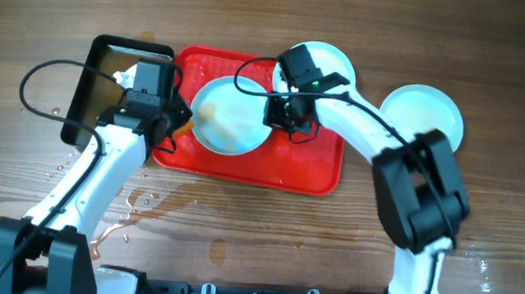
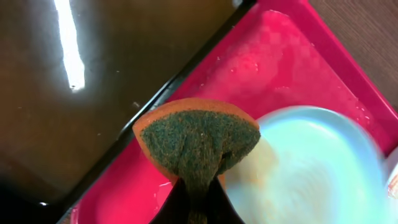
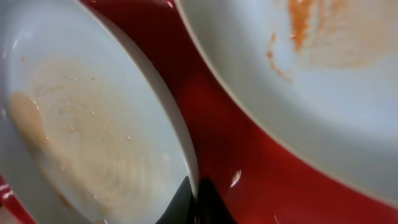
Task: Clean dirty plates on tray and stack at the side
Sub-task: 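Carry the cleaned plate with the right gripper onto the stack at right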
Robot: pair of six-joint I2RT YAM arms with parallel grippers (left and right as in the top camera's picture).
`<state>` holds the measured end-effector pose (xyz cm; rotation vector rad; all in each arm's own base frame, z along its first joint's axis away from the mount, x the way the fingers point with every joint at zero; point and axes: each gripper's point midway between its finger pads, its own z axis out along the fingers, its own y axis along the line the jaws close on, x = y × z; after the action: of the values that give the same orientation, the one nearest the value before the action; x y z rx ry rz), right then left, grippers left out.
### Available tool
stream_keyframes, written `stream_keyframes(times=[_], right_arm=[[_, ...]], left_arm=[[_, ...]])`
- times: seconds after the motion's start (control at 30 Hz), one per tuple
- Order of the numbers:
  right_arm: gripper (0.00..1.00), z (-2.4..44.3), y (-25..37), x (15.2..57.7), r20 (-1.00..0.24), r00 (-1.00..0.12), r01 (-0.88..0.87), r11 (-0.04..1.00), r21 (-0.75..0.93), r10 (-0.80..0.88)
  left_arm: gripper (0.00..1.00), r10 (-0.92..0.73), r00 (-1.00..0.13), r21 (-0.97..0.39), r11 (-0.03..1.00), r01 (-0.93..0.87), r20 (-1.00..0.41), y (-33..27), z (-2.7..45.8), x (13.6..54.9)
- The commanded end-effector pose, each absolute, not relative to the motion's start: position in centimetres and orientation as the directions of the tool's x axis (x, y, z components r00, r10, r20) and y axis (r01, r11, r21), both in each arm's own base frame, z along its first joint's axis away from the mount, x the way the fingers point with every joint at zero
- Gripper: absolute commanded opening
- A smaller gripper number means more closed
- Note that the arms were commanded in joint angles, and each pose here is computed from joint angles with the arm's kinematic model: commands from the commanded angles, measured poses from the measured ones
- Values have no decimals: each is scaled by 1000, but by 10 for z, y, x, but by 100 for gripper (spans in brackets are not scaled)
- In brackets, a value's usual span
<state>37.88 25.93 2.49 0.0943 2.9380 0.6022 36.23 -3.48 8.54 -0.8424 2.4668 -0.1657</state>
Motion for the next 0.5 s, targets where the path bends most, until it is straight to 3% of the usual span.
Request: stream_keyframes(times=[0.0,0.2,0.33,0.47], right_arm=[[4,121,243,401,-379,-924,-102,924,370,50],[4,190,166,395,-569,-816,47,993,108,100],[4,229,110,381,-668,-738,189,979,-75,91],[4,253,90,373,-718,-693,232,963,-136,66]], left_arm=[[4,-607,-659,-287,793,-537,-445,-32,90,364],[4,-607,-659,-286,793,-537,-445,-32,90,364],[4,-607,-659,-287,793,-537,-445,-32,90,364],[4,-607,-658,-288,793,-537,-446,-32,91,364]])
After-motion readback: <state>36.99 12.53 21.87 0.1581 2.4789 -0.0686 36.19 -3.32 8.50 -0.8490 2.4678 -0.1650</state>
